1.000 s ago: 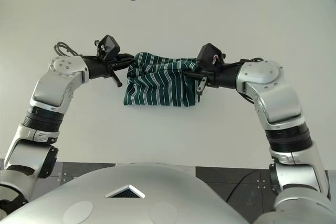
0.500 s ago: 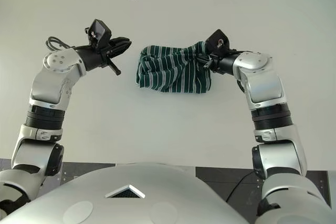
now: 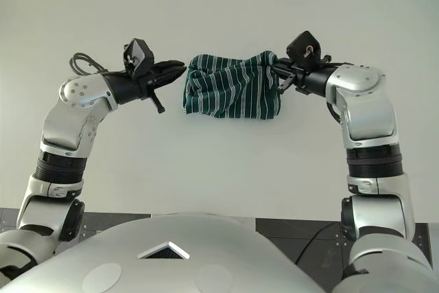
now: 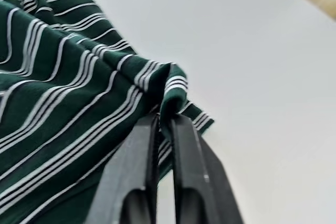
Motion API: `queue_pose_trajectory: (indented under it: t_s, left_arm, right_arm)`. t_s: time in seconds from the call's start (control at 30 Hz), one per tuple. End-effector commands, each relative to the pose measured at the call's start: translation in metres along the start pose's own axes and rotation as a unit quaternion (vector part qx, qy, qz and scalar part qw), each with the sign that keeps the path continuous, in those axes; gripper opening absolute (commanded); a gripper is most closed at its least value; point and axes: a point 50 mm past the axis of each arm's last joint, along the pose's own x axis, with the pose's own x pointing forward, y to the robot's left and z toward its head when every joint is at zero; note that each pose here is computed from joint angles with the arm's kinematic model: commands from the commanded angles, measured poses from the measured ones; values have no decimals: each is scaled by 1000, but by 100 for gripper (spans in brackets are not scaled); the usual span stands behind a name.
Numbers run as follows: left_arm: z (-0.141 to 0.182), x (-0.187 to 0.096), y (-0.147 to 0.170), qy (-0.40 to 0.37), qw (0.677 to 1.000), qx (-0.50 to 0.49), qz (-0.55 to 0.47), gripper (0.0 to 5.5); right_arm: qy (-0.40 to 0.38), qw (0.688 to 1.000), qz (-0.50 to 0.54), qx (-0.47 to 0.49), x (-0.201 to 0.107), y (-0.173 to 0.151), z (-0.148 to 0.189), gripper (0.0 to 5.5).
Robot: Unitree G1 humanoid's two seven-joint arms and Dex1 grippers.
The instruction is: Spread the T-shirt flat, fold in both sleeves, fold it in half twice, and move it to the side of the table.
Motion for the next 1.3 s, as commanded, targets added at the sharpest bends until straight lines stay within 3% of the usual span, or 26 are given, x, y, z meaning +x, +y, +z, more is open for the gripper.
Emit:
queue_pose_trajectory:
  t_s: [0.03, 0.17, 0.37, 0.67, 0.83, 1.03, 1.17, 1.3]
  left_arm:
    - [-8, 0, -3, 29, 1000, -1, -4, 36]
    - [-18, 7, -6, 59, 998, -16, -16, 36]
    - [-19, 26, -3, 51, 998, -23, -15, 36]
    - [-18, 49, 10, 48, 998, -44, 13, 36]
    - [-33, 57, 20, 94, 993, -41, 62, 36]
    - [-39, 65, 25, 96, 990, -48, 87, 36]
    - [-8, 59, 33, -14, 991, -95, 95, 36]
    - [51, 19, 59, -208, 957, -128, 156, 36]
  right_arm:
    - [-26, 996, -77, -23, -7, -20, 11, 15]
    - [-93, 986, -123, -68, -10, -21, 32, 15]
    - [-143, 978, -73, -132, -4, 10, 47, 15]
    - [-91, 964, 87, -234, 19, 82, 16, 15]
    - [-88, 954, 100, -270, 22, 93, 13, 15]
    - [-88, 954, 55, -282, 41, 90, 21, 15]
    - [16, 952, 69, -298, 55, 91, -11, 15]
    - [122, 946, 97, -284, 46, 82, -44, 15]
